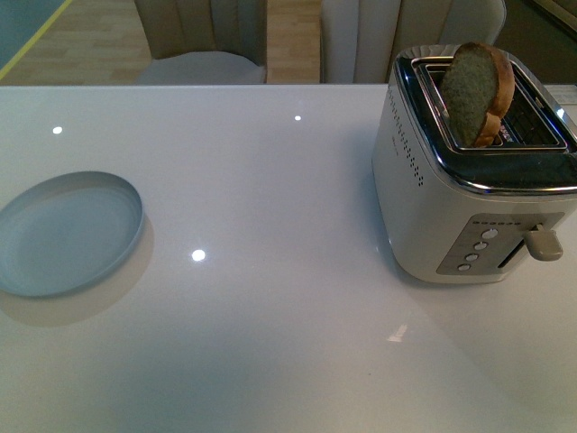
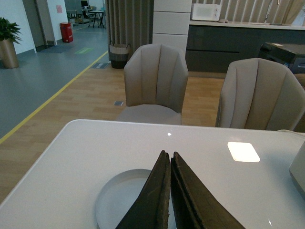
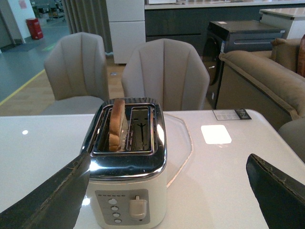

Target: Left arm holds plate, right arm toasts bread

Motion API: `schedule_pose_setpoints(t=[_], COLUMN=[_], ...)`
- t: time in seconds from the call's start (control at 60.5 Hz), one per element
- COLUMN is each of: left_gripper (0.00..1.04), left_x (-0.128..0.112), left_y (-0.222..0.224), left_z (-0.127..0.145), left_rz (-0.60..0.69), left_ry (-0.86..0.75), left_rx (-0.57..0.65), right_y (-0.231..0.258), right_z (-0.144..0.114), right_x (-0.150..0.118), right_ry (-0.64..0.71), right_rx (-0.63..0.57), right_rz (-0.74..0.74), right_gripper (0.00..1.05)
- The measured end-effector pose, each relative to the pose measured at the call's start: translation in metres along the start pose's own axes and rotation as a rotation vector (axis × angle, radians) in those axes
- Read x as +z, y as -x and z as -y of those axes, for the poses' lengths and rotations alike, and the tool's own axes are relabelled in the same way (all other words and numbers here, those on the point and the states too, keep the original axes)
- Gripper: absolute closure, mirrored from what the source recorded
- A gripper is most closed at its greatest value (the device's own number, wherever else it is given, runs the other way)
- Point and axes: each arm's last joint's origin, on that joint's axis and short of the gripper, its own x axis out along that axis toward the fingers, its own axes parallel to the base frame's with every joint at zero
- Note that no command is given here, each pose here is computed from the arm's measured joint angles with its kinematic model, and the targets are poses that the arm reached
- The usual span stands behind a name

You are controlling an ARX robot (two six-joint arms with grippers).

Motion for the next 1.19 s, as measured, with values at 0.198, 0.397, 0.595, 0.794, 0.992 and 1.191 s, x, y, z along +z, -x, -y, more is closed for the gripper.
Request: schedule_pose_setpoints(t=[0.198, 0.397, 0.595, 0.794, 0.992, 1.191], left_gripper=[0.93, 0.55, 0.18, 0.07, 0.07, 0.07], left_x=[0.0000, 0.0000, 0.0000, 0.0000, 0.0000, 0.0000], left_y=[0.0000, 0.0000, 0.0000, 0.0000, 0.0000, 0.0000], left_z=[0.0000, 0.0000, 0.0000, 0.0000, 0.0000, 0.0000], left_rz=[0.000, 0.000, 0.000, 0.000, 0.000, 0.000], left_ry=[0.000, 0.000, 0.000, -0.002, -0.002, -0.002], left_rx=[0.000, 0.000, 0.000, 0.000, 0.000, 0.000], right_y=[0.0000, 0.0000, 0.0000, 0.0000, 0.0000, 0.0000], right_z=[0.0000, 0.0000, 0.0000, 0.0000, 0.0000, 0.0000], right_x=[0.0000, 0.0000, 0.0000, 0.0000, 0.0000, 0.0000], right_ry=[0.000, 0.000, 0.000, 0.000, 0.000, 0.000], right_rx=[0.000, 0.000, 0.000, 0.000, 0.000, 0.000], right_rz=[0.000, 0.000, 0.000, 0.000, 0.000, 0.000], right_gripper=[0.09, 0.09, 0.09, 0.09, 0.09, 0.09])
